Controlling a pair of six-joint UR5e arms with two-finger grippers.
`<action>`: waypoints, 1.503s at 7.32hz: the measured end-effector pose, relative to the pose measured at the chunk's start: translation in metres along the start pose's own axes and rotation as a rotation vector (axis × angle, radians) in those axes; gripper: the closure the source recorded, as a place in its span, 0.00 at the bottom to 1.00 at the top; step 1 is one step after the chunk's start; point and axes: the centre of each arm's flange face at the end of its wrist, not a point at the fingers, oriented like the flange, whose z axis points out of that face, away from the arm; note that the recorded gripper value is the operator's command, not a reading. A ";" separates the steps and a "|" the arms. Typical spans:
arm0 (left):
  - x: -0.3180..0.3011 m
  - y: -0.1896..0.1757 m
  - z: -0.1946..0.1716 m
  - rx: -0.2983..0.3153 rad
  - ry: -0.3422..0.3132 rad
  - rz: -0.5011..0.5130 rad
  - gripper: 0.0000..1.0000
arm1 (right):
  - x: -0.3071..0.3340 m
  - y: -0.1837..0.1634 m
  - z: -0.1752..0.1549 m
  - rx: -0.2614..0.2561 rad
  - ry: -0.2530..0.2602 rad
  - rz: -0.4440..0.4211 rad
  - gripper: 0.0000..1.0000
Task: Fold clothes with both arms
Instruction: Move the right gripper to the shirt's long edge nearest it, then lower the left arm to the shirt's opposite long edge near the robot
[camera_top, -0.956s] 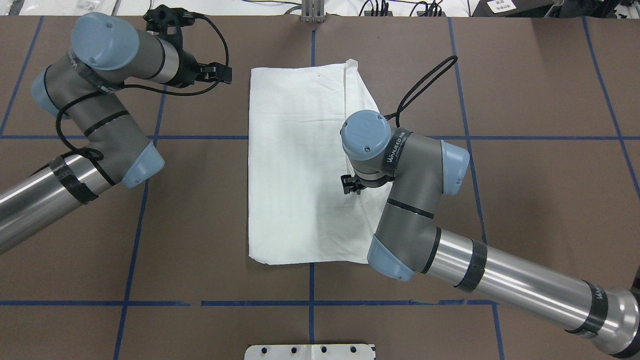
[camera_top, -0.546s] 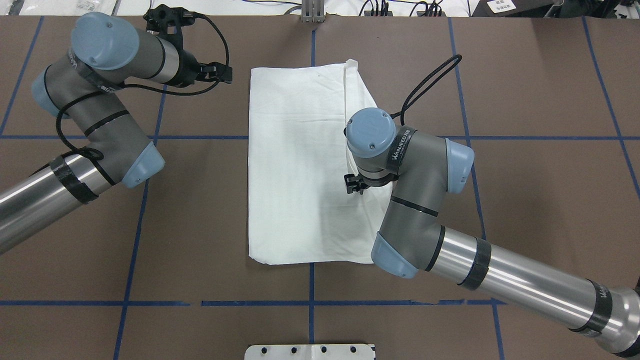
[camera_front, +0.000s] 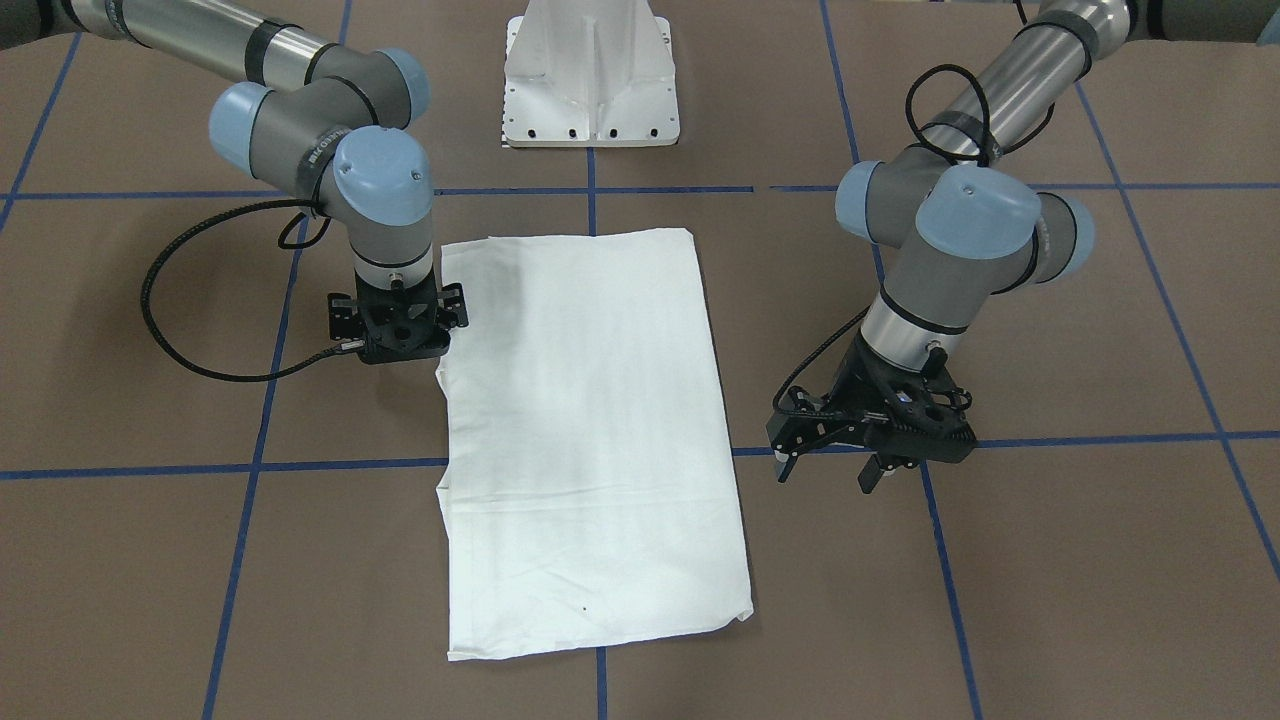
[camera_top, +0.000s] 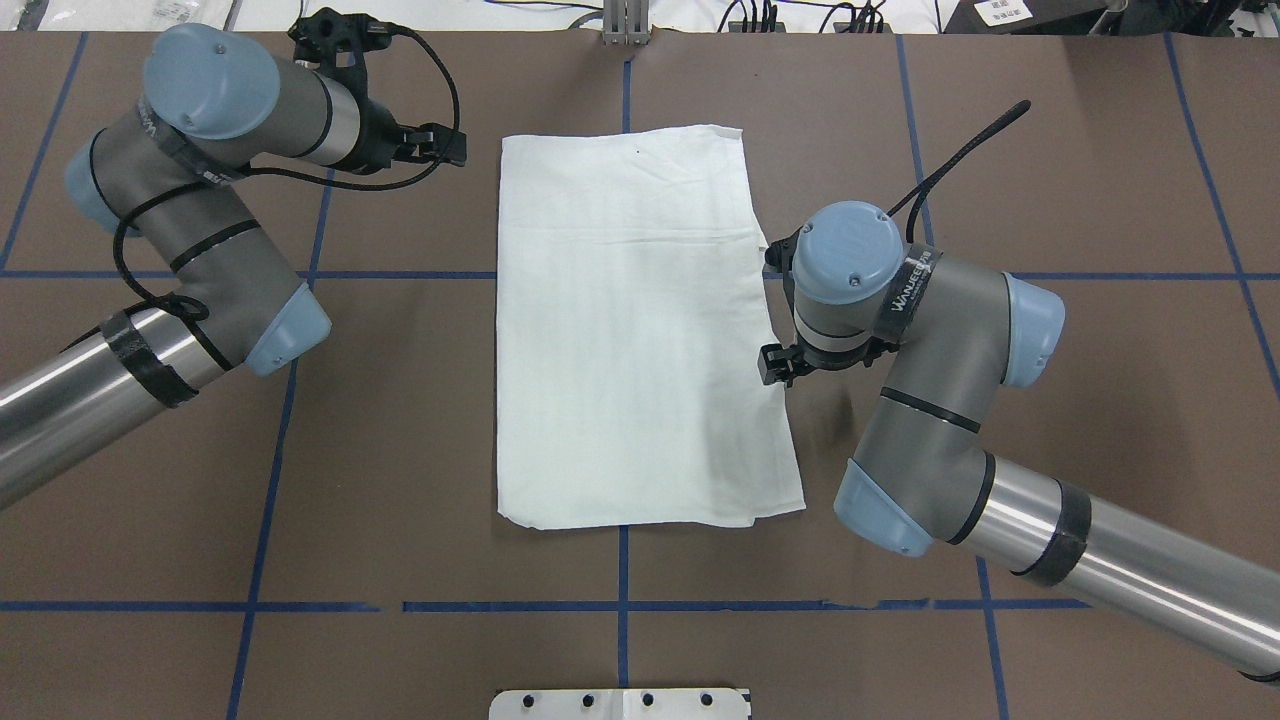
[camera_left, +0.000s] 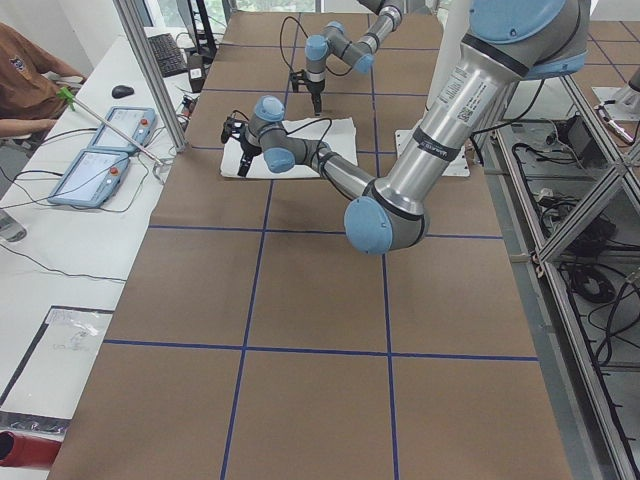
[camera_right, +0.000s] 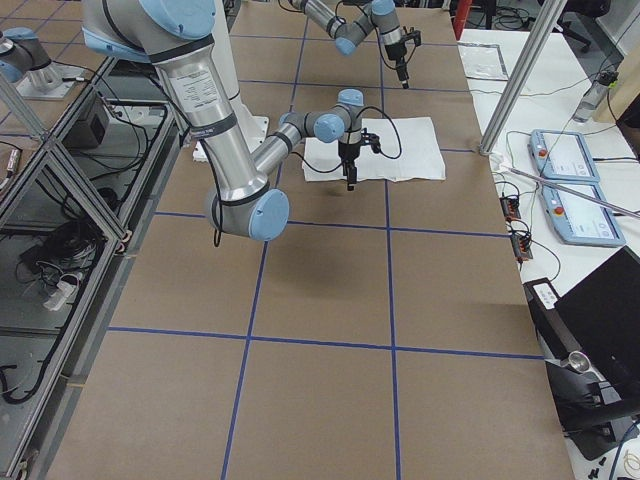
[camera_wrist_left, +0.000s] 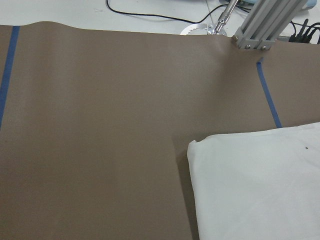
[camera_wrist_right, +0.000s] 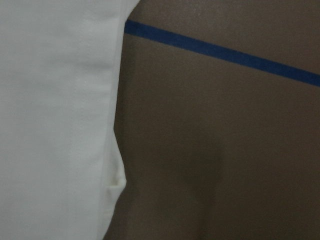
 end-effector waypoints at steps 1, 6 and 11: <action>0.000 0.000 0.000 0.000 -0.001 0.002 0.00 | 0.000 0.000 -0.013 0.018 -0.018 -0.002 0.00; 0.017 0.052 -0.044 -0.129 0.130 -0.180 0.00 | 0.008 0.037 -0.104 0.098 -0.180 0.118 0.00; 0.048 0.244 -0.075 -0.259 0.098 -0.456 0.00 | 0.005 0.050 -0.122 0.091 -0.231 0.217 0.00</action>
